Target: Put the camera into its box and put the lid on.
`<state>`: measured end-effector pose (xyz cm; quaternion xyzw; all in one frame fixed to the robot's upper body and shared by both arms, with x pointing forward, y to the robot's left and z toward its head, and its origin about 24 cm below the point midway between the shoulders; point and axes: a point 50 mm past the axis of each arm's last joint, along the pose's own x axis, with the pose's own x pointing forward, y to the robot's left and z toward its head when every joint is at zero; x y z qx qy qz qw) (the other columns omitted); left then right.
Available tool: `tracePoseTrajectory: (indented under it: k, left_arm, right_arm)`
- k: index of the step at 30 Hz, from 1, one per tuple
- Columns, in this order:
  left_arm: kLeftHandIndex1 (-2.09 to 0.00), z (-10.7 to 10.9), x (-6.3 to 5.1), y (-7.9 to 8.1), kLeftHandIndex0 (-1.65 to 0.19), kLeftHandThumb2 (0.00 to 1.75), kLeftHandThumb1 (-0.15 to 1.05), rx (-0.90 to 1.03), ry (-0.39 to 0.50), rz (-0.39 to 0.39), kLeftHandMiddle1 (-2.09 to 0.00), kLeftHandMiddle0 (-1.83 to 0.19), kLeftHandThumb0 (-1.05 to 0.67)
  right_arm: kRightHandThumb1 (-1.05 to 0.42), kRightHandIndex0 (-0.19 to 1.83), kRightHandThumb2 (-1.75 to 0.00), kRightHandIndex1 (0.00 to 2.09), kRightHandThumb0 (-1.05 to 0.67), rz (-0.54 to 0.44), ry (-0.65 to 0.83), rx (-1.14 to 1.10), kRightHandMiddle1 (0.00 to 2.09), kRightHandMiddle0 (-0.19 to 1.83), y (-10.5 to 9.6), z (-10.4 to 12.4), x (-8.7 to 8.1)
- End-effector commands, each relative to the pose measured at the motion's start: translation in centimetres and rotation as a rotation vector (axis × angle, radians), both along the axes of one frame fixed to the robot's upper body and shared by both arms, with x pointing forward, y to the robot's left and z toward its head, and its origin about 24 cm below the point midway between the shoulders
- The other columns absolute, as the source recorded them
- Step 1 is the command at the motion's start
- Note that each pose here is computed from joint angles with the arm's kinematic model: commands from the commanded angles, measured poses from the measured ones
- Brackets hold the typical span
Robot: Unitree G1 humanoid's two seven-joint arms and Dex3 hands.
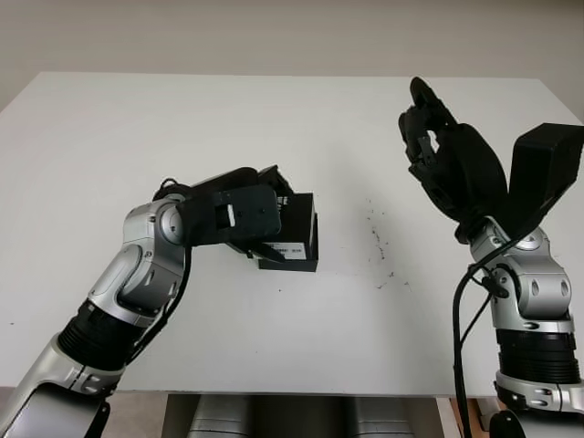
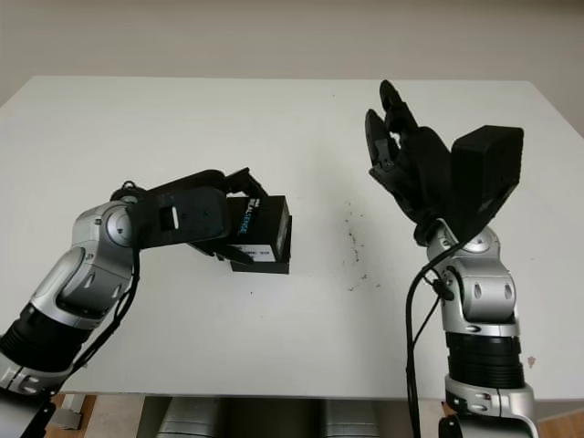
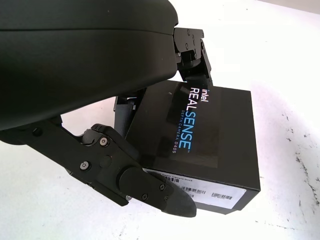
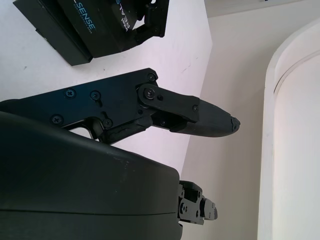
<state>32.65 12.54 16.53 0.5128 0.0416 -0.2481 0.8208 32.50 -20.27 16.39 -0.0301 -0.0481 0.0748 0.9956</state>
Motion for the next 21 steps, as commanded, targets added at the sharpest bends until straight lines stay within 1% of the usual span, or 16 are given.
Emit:
tracePoseTrajectory:
  k: [1, 4, 8, 13, 17, 19, 21]
  left_arm:
    - [-1.78, -0.3, 0.1, -0.4, -0.22, 0.26, 1.05, 0.007, 0.014, -0.010, -1.82, -0.35, -0.31]
    - [-1.77, -0.4, 0.3, -0.7, -0.24, 0.25, 1.05, 0.012, 0.018, -0.011, -1.81, -0.37, -0.31]
    - [-1.85, -0.5, 0.7, -0.9, -0.25, 0.26, 1.05, 0.009, 0.031, 0.000, -1.87, -0.34, -0.30]
    - [-1.92, -0.5, 1.0, -1.1, -0.29, 0.27, 1.05, 0.018, 0.033, -0.011, -1.91, -0.37, -0.31]
    - [-1.96, -0.4, 1.1, -1.2, -0.33, 0.29, 1.05, 0.018, 0.047, -0.015, -1.93, -0.38, -0.31]
    - [-1.95, -0.3, 1.1, -1.4, -0.31, 0.28, 1.05, 0.016, 0.054, -0.013, -1.89, -0.35, -0.31]
    - [-1.96, -0.3, 1.1, -1.5, -0.31, 0.26, 1.05, 0.011, 0.056, -0.014, -1.88, -0.36, -0.31]
  right_arm:
    - [-1.05, -0.12, -0.66, 0.05, -0.63, 0.004, -0.010, 0.008, 0.05, -0.09, 0.1, 0.1, 0.0]
    - [-1.05, -0.12, -0.66, 0.05, -0.63, 0.004, -0.011, 0.005, 0.05, -0.10, 0.0, 0.1, -0.1]
    - [-1.05, -0.11, -0.66, 0.06, -0.62, -0.009, -0.015, 0.020, 0.05, -0.09, 0.1, 0.0, -0.1]
    - [-1.05, -0.12, -0.66, 0.05, -0.62, -0.008, -0.014, 0.022, 0.05, -0.10, 0.3, -0.1, -0.2]
    - [-1.05, -0.13, -0.67, 0.05, -0.62, -0.010, -0.004, 0.029, 0.05, -0.11, 0.4, -0.3, -0.2]
    - [-1.05, -0.13, -0.67, 0.05, -0.62, -0.013, -0.001, 0.031, 0.05, -0.10, 0.4, -0.4, -0.2]
    - [-1.05, -0.13, -0.67, 0.05, -0.62, -0.012, 0.000, 0.031, 0.05, -0.10, 0.5, -0.4, -0.2]
